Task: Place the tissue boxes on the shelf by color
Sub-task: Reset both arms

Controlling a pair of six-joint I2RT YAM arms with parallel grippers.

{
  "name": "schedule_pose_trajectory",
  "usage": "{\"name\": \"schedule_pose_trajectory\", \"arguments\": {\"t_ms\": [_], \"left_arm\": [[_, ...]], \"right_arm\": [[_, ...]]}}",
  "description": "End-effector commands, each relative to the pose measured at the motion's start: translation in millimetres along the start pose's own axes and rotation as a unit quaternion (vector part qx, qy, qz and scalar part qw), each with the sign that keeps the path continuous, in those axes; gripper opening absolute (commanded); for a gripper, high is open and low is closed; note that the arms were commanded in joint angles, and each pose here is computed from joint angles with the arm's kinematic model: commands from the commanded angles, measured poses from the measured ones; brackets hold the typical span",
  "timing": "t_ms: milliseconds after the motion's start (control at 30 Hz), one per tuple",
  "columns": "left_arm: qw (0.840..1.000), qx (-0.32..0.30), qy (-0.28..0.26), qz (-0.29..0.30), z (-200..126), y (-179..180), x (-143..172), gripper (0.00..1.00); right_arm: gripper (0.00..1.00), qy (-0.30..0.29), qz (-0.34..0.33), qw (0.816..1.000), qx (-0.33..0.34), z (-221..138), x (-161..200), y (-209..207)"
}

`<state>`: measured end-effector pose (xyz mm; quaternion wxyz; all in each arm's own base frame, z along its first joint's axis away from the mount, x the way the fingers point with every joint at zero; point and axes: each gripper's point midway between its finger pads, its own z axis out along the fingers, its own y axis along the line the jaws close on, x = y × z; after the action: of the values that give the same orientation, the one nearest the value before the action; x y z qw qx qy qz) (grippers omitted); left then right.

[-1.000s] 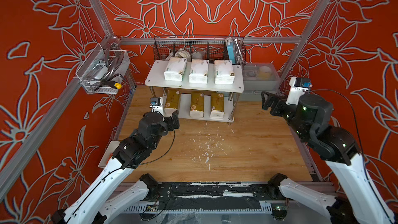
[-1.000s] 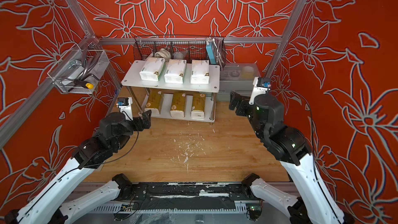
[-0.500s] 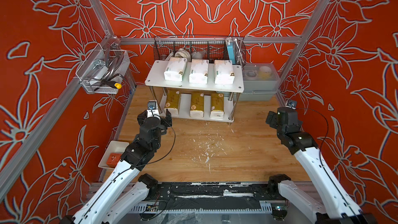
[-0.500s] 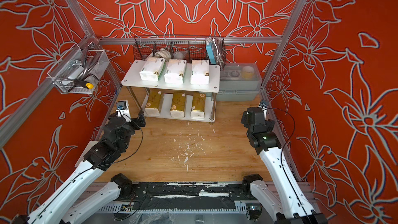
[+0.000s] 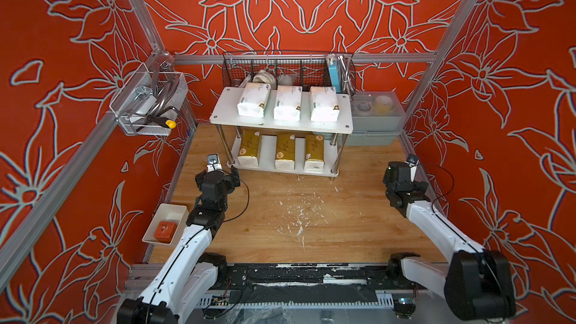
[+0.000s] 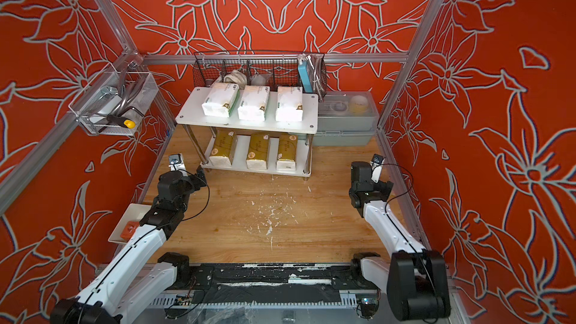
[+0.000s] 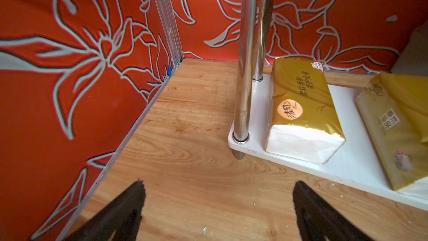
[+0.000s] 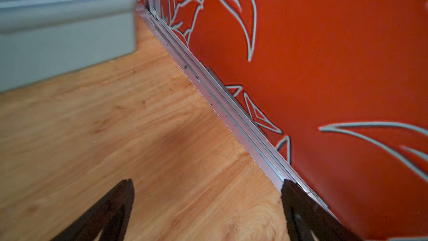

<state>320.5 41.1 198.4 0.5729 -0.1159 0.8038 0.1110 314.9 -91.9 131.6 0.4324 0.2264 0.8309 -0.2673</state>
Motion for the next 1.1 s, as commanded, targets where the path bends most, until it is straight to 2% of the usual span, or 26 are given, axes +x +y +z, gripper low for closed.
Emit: {"name": "schedule_pose_trajectory", "arguments": {"t_ms": [0, 67, 167, 267, 400, 467, 500, 567, 1067], "left_arm": [[0.999, 0.027, -0.034, 0.000, 15.7, -8.5, -1.8, 0.99], [0.999, 0.032, -0.027, 0.007, 22.6, -11.6, 15.4, 0.99], [0.998, 0.062, -0.011, -0.010, 30.1, -22.8, 46.9, 0.99], [0.997, 0.081, 0.003, -0.010, 36.3, -31.0, 66.0, 0.98], [0.992, 0.122, 0.024, 0.022, 50.1, -50.8, 79.7, 0.98], [0.990, 0.132, 0.034, 0.031, 61.6, -57.5, 90.0, 0.98], [0.989, 0.136, 0.046, 0.017, 68.2, -55.1, 94.0, 0.98], [0.988, 0.145, 0.052, -0.013, 70.6, -46.5, 95.1, 0.98], [0.990, 0.132, 0.044, -0.015, 70.4, -42.9, 94.1, 0.98]], "right_arm": [[0.99, -0.046, 0.022, 0.999, 0.014, 12.6, -4.4, 4.5], [0.99, -0.071, 0.022, 0.997, 0.008, 16.6, -3.5, 9.9], [0.99, -0.110, 0.022, 0.993, -0.039, 15.3, -2.3, 24.1], [0.99, -0.108, 0.011, 0.992, -0.071, 14.9, -0.6, 33.1], [0.99, -0.091, -0.051, 0.982, -0.157, 16.2, 1.6, 71.2], [0.99, -0.099, -0.059, 0.979, -0.171, 15.8, -1.2, 79.3], [0.99, -0.089, -0.062, 0.979, -0.172, 16.2, 1.3, 79.1], [0.99, -0.095, -0.060, 0.979, -0.171, 15.9, -0.2, 78.8], [0.99, -0.098, -0.059, 0.978, -0.172, 13.9, -0.5, 77.0]]}}
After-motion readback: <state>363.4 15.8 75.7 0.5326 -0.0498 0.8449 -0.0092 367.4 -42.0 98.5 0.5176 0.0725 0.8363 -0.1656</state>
